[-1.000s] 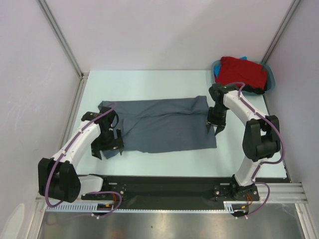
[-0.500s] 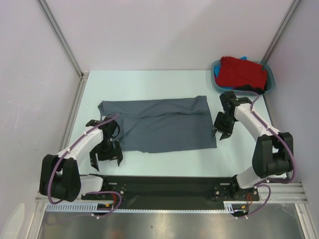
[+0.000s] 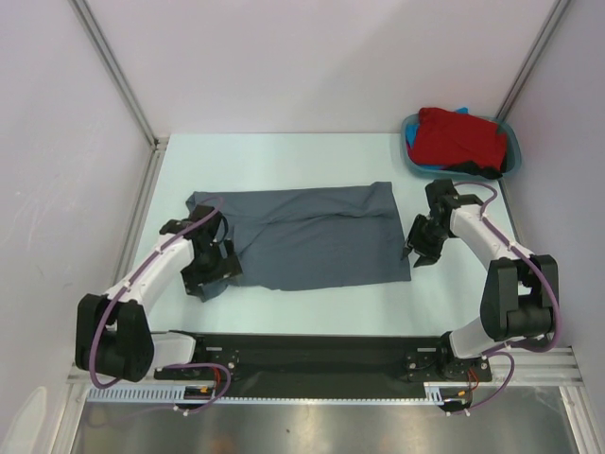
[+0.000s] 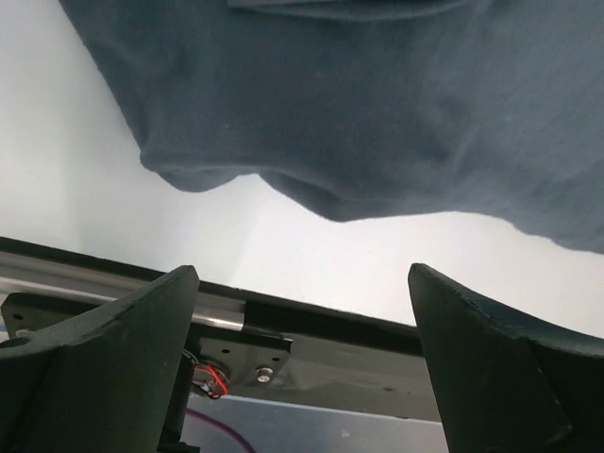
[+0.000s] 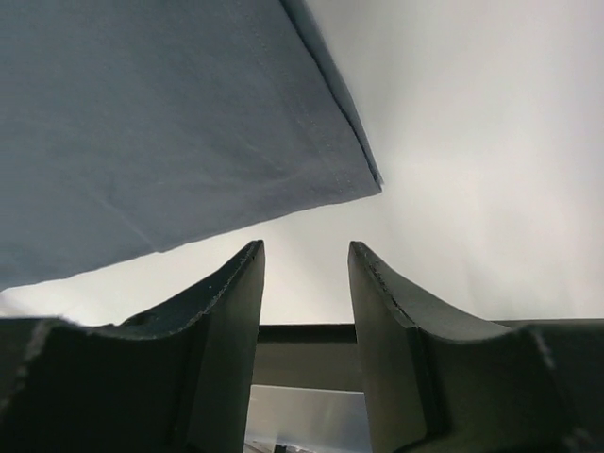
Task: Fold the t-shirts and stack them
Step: Fold the tshirt
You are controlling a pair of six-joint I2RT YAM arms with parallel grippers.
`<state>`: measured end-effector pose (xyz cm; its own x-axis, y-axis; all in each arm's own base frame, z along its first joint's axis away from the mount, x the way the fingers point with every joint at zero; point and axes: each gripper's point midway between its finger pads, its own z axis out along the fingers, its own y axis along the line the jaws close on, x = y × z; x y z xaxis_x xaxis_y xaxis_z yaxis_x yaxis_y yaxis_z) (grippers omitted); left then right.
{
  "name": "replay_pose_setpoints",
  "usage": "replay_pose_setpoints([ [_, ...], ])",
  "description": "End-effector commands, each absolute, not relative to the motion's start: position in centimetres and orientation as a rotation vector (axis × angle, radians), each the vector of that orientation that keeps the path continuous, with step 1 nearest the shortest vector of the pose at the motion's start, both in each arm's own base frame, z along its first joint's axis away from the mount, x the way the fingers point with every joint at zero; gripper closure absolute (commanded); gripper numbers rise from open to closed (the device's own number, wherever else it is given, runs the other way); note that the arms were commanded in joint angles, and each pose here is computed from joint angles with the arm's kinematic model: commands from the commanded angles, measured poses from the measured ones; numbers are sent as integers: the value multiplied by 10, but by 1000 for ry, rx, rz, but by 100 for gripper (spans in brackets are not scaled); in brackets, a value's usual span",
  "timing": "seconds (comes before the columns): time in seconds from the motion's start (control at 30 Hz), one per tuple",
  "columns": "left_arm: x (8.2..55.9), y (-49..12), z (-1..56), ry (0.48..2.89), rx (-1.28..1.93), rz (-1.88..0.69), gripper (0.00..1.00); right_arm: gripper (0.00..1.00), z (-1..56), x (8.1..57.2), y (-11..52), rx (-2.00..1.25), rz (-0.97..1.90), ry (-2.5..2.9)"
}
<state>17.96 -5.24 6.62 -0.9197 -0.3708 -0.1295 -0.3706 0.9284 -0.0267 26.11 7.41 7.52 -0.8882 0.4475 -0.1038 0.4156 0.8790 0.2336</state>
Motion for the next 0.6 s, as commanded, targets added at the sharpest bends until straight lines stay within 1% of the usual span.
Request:
replay_pose_setpoints([
  [0.0,200,-49,71,2857,-671,-13,0,53,88,277,76,626,346,2831],
  [0.13,189,-37,59,2843,-824,1,0,53,90,277,75,615,339,2827],
  [0.27,176,-30,53,2781,-997,-86,0,53,91,278,73,605,328,2830],
  [0.37,168,-22,45,2744,-1108,-86,0,53,91,279,71,590,318,2838],
  [0.57,168,-25,39,2727,-1144,-130,0,53,89,279,68,563,311,2855],
])
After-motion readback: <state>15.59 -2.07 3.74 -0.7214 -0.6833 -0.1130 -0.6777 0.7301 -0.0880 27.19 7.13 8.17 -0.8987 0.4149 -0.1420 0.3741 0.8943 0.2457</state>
